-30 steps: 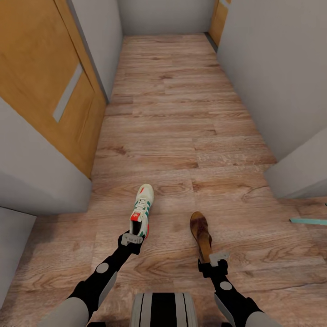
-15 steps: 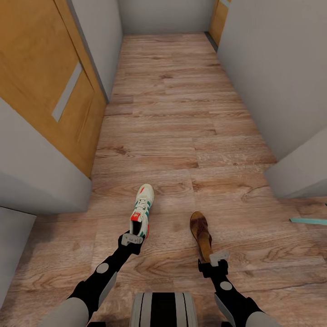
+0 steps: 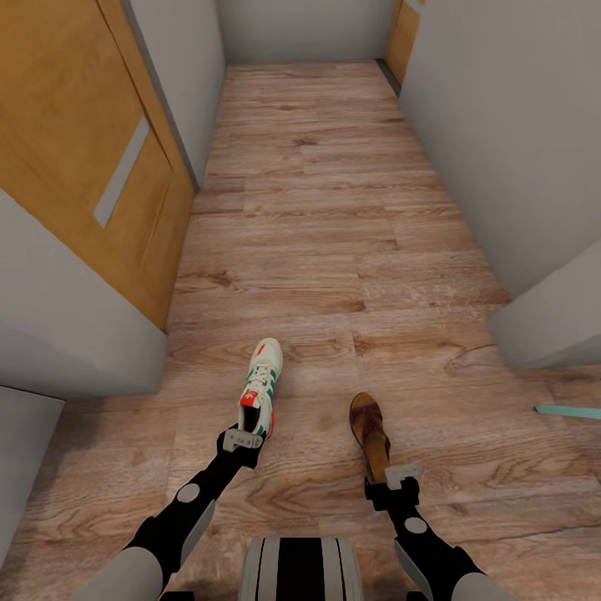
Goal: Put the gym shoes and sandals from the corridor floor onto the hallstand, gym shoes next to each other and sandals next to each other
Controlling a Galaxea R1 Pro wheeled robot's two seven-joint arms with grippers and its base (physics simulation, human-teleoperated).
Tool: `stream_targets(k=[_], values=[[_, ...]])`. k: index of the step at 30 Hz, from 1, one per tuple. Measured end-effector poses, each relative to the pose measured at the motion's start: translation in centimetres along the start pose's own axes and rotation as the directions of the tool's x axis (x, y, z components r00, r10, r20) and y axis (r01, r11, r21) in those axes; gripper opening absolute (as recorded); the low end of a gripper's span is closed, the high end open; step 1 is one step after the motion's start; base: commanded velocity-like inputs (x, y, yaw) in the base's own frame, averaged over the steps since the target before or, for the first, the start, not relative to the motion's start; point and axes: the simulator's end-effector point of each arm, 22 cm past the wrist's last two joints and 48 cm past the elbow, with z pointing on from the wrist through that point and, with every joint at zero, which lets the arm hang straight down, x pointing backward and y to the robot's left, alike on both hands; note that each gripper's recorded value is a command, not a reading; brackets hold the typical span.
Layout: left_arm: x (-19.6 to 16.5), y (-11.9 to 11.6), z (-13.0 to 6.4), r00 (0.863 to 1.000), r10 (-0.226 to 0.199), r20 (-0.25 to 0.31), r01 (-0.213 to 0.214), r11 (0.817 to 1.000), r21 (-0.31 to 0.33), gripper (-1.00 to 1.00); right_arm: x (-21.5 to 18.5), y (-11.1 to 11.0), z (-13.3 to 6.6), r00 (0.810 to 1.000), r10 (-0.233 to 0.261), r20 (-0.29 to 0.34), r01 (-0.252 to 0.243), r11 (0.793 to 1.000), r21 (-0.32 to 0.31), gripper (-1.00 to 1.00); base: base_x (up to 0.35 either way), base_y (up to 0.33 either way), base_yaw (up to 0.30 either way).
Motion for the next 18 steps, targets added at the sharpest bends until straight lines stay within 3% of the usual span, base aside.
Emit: stream_targets(k=[13,14,18], values=[[0.65,0.05,0.16,1.0,-0.004,-0.01,0.004,1.0,0.0,-1.0,0.72,0.14,0.2,1.0,-0.001,-0.013,0.001,1.0,-0.003,1.0,0.001,0.0,0.0],[0.65,0.05,0.17,1.0,-0.004,-0.01,0.004,1.0,0.0,-1.0,0.72,0.14,0.2,1.0,-0.001,-0.013,0.001,1.0,-0.003,-1.0,0.0,0.0,0.0],[0.65,0.07,0.16,1.0,-0.004,-0.01,0.004,1.0,0.0,-1.0,0.72,0.21,0.2,1.0,-0.005,-0.013,0.005,1.0,-0.006,-1.0,0.0,0.0,0.0]])
